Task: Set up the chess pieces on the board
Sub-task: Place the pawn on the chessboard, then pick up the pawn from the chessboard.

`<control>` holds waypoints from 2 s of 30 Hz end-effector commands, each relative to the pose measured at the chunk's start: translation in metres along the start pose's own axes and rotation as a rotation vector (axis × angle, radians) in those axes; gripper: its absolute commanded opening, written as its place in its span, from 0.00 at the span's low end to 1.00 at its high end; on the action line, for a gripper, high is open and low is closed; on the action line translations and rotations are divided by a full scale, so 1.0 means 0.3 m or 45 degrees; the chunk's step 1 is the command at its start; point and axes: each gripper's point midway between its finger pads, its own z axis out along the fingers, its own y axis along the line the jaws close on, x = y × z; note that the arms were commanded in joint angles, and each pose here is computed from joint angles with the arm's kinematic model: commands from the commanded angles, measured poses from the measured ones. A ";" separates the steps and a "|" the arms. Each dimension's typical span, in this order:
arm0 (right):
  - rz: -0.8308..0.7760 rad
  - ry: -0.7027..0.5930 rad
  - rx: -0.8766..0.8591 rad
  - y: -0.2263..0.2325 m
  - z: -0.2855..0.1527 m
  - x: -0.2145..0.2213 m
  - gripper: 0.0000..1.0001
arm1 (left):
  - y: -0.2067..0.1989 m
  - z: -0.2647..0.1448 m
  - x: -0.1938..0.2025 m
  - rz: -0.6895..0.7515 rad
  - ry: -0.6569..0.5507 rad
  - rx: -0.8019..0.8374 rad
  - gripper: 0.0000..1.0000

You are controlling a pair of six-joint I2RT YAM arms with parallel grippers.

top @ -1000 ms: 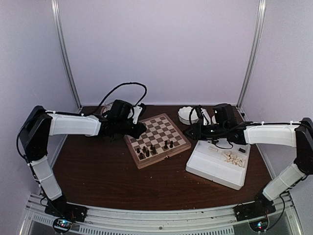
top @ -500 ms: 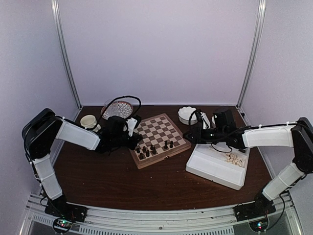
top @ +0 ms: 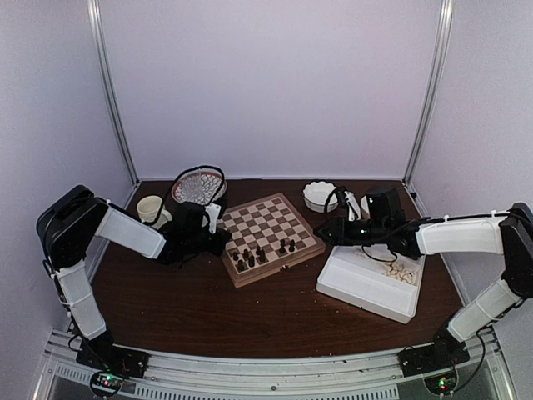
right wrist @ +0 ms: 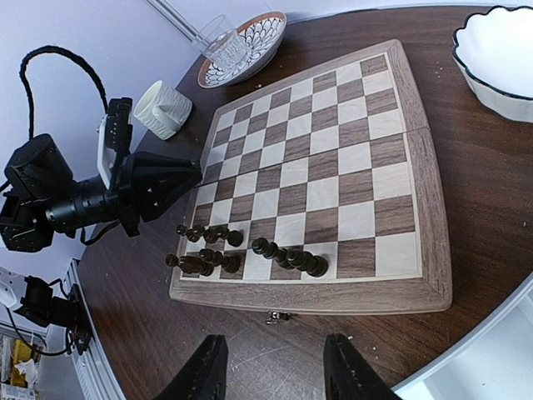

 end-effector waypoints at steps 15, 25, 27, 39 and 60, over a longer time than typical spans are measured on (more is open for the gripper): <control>-0.028 -0.064 0.010 0.008 -0.021 -0.028 0.43 | -0.020 0.000 0.058 -0.075 0.017 0.066 0.16; -0.030 -0.074 0.020 0.006 -0.028 -0.033 0.42 | -0.033 -0.018 0.066 -0.093 0.025 0.092 0.28; -0.030 -0.075 0.019 0.008 -0.029 -0.034 0.42 | -0.033 -0.017 0.065 -0.095 0.026 0.091 0.31; -0.031 -0.071 0.022 0.006 -0.026 -0.034 0.42 | -0.024 -0.093 -0.048 -0.092 0.098 0.027 0.40; -0.033 -0.068 0.025 0.004 -0.022 -0.035 0.42 | -0.019 -0.096 0.009 -0.103 0.671 -0.075 0.38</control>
